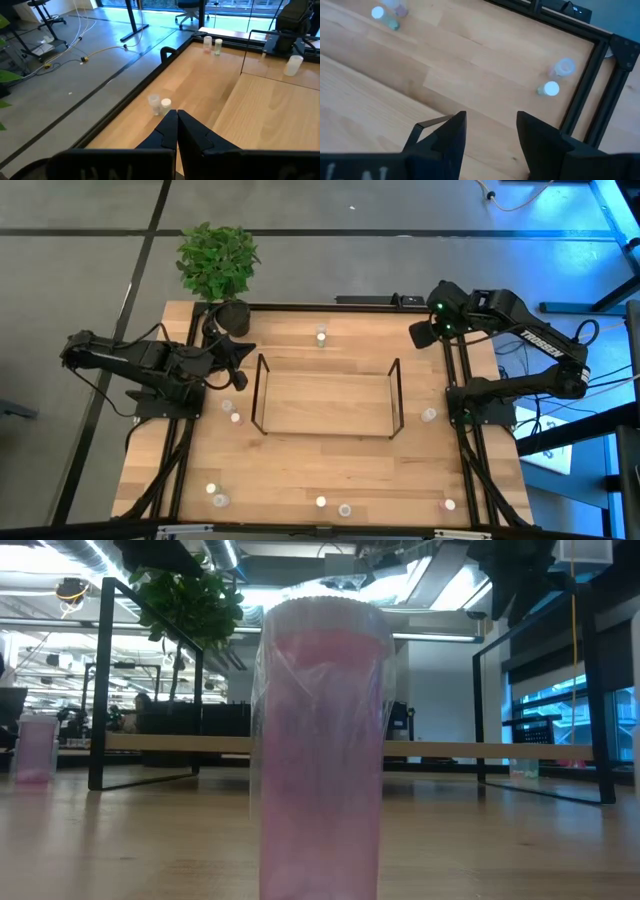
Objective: Pick and place medicine bottles onto shelf by color
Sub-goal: Put the top right blue pill bottle on the shelf
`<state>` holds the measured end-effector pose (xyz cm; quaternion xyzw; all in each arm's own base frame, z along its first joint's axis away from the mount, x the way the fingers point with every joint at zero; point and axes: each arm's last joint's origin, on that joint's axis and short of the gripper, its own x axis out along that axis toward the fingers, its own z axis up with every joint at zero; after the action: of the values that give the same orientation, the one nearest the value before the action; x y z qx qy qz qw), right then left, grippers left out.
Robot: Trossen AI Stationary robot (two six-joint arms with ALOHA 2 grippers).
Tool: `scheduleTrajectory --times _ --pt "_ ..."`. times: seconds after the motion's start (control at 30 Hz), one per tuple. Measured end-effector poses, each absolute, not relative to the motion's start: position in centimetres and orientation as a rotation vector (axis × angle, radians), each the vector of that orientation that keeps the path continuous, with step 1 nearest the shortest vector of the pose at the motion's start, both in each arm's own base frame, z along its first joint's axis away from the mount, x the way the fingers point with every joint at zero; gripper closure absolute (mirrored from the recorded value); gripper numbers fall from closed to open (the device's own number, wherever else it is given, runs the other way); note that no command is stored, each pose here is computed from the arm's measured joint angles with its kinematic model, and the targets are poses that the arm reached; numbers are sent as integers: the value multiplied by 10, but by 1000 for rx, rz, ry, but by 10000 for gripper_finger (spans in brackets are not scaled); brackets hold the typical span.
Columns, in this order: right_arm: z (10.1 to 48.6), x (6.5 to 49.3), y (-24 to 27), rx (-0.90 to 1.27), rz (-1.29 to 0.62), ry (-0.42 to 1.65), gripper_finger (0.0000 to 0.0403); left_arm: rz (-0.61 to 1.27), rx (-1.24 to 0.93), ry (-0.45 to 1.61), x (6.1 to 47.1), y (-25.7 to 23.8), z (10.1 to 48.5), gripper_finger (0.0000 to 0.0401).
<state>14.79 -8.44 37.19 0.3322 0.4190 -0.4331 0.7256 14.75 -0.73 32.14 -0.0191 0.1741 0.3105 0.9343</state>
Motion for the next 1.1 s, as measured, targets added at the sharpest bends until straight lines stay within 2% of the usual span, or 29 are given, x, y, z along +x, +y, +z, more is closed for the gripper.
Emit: scheduleTrajectory --times 0.57,0.77,1.1 --pt "371 149 -84 848 -984 886 226 635 -39 356 147 -7 321 401" --pt "355 145 -86 972 -1256 815 225 635 -39 356 148 -7 321 401" --pt "334 153 -90 952 -1233 829 225 635 -39 356 148 -7 321 401"
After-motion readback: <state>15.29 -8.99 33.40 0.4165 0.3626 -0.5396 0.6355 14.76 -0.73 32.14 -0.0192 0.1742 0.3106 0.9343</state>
